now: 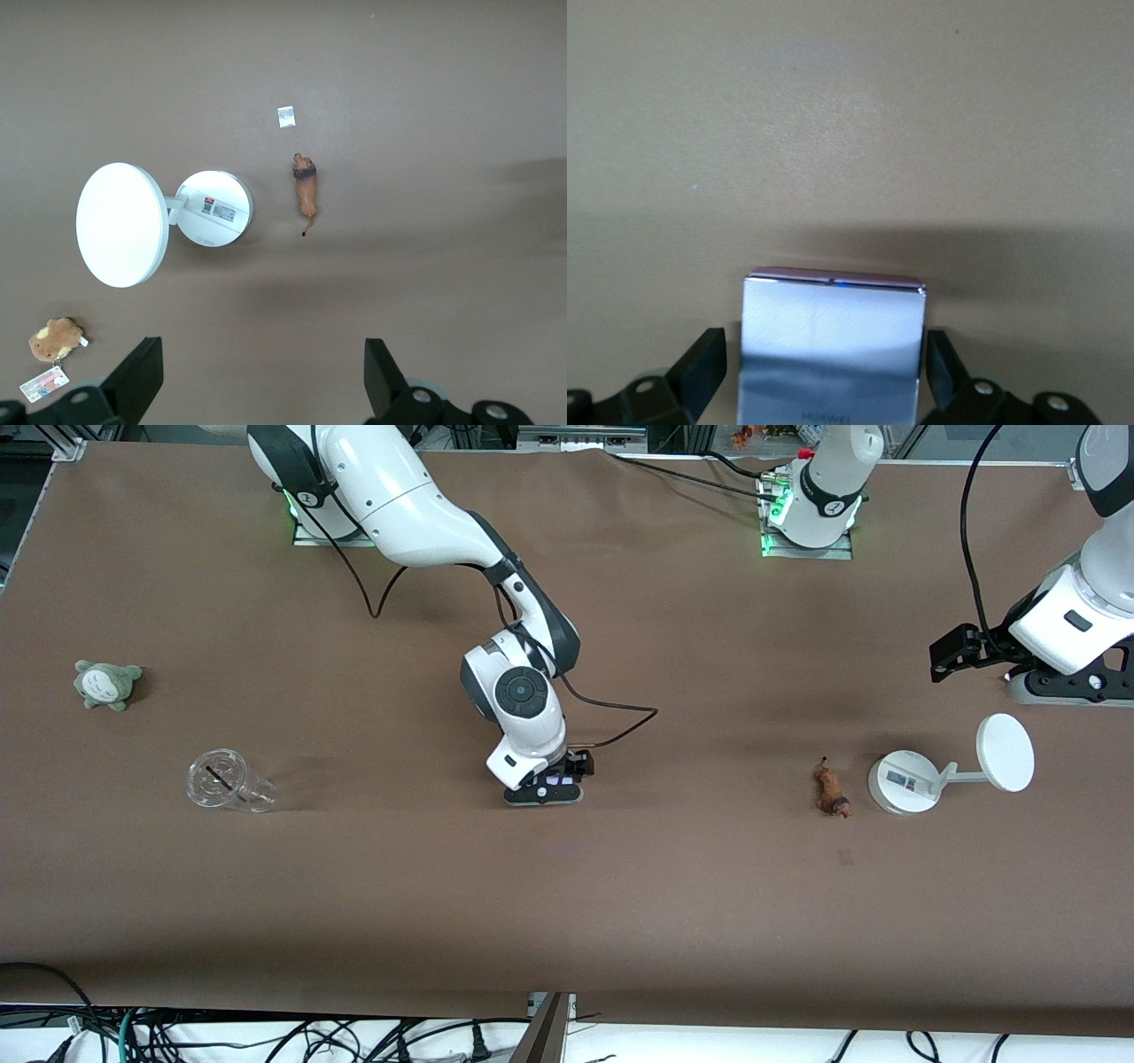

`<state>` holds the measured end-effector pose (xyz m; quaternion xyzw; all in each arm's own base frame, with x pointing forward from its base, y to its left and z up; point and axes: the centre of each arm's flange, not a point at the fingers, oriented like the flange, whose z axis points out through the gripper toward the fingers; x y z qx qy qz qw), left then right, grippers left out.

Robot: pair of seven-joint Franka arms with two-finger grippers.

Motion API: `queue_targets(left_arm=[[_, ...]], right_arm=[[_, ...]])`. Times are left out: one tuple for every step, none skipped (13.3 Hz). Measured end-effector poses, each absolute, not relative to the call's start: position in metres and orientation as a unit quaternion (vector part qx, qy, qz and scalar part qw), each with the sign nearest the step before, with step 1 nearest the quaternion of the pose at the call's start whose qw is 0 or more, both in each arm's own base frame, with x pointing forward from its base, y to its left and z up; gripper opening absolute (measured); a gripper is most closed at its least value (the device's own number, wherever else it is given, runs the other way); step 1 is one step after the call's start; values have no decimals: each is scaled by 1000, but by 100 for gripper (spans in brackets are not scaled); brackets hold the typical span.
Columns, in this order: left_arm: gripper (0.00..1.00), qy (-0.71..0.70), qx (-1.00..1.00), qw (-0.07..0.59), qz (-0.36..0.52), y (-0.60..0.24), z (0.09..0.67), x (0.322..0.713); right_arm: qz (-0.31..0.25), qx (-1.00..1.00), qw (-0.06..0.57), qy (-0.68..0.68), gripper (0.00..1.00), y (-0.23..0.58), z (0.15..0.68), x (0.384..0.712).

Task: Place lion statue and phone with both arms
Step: 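Lift the phone off the table with the right gripper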

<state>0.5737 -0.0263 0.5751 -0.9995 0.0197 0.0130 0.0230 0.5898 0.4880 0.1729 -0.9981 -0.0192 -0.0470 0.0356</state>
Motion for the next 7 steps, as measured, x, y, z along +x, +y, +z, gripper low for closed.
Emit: queue_targets(left_arm=[[100,20,-999,23,10,-27,577,576],[100,20,-1000,23,8,-27,579,578],[100,20,-1000,23,7,-27,579,581],[100,21,-999,23,8,-28,577,584],[100,22,-999,23,10,-28,575,585],[100,23,-999,23,10,-28,574,587],[100,23,-999,23,10,-29,573,588]], right_arm=[[-46,-998,33,-20,100,487,169,589],[-47,-998,33,-21,100,487,167,589],[-47,-998,33,-21,100,487,167,589],[-48,-998,33,-21,100,487,167,590],[-48,-998,32,-21,97,487,167,590],[-49,-998,32,-20,96,486,168,591],[-49,-998,32,-18,87,486,171,592]])
